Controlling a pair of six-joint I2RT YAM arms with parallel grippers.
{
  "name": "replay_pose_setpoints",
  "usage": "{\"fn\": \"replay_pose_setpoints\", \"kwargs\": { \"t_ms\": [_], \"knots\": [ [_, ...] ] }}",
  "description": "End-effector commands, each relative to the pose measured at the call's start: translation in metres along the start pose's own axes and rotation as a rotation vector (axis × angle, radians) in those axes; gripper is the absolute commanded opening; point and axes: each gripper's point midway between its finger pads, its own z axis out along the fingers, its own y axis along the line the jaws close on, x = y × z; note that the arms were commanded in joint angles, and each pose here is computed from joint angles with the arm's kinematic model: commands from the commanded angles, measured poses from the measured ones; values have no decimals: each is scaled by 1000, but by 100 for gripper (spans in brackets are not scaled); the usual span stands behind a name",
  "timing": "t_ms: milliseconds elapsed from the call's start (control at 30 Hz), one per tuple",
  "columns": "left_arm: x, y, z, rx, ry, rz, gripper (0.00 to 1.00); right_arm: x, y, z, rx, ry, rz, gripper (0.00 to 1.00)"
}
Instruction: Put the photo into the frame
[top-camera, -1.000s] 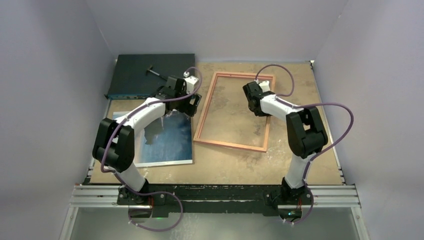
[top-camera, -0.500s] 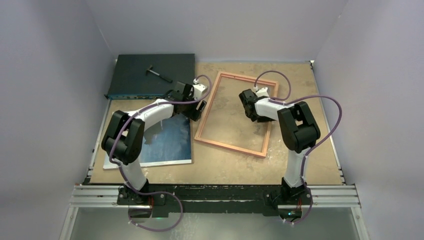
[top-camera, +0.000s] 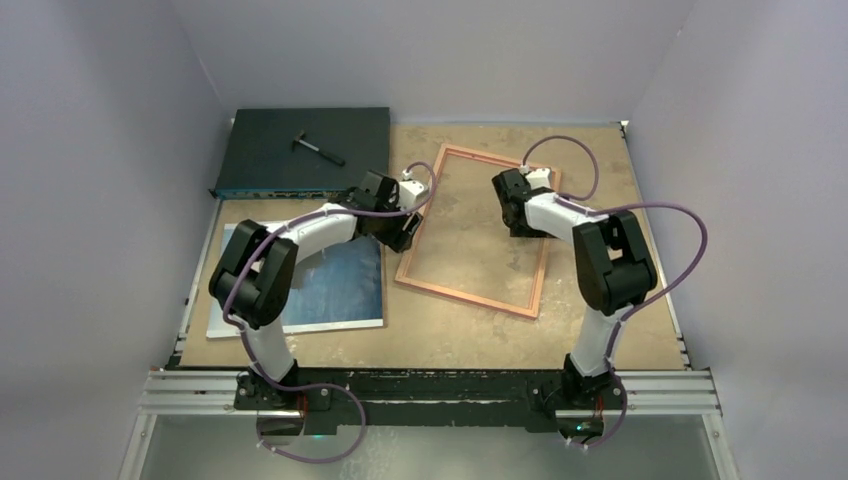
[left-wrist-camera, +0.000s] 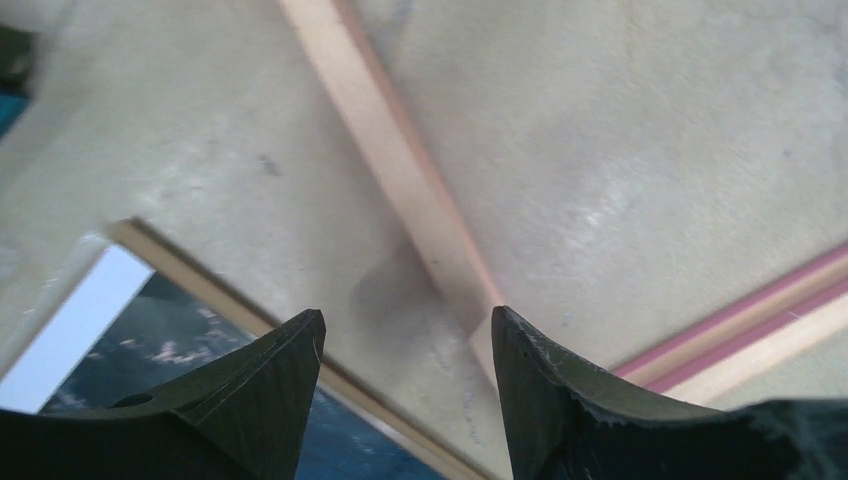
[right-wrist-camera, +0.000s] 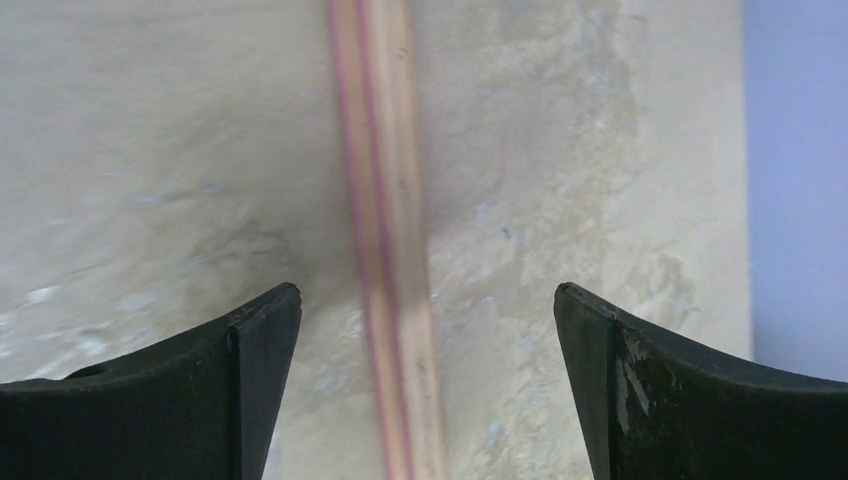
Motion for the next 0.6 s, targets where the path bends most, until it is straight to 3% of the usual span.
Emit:
{"fn": "replay_pose_setpoints", "kwargs": {
  "t_ms": [0, 300, 567],
  "knots": [
    [2, -31, 7, 131, -12, 54, 60, -49, 16, -38, -249, -133, 152, 99],
    [13, -65, 18, 200, 21, 92, 54, -118, 27, -128, -688, -351, 259, 99],
    [23, -109, 9, 267, 28, 52, 52, -110, 56, -132, -827, -302, 232, 99]
  ]
}}
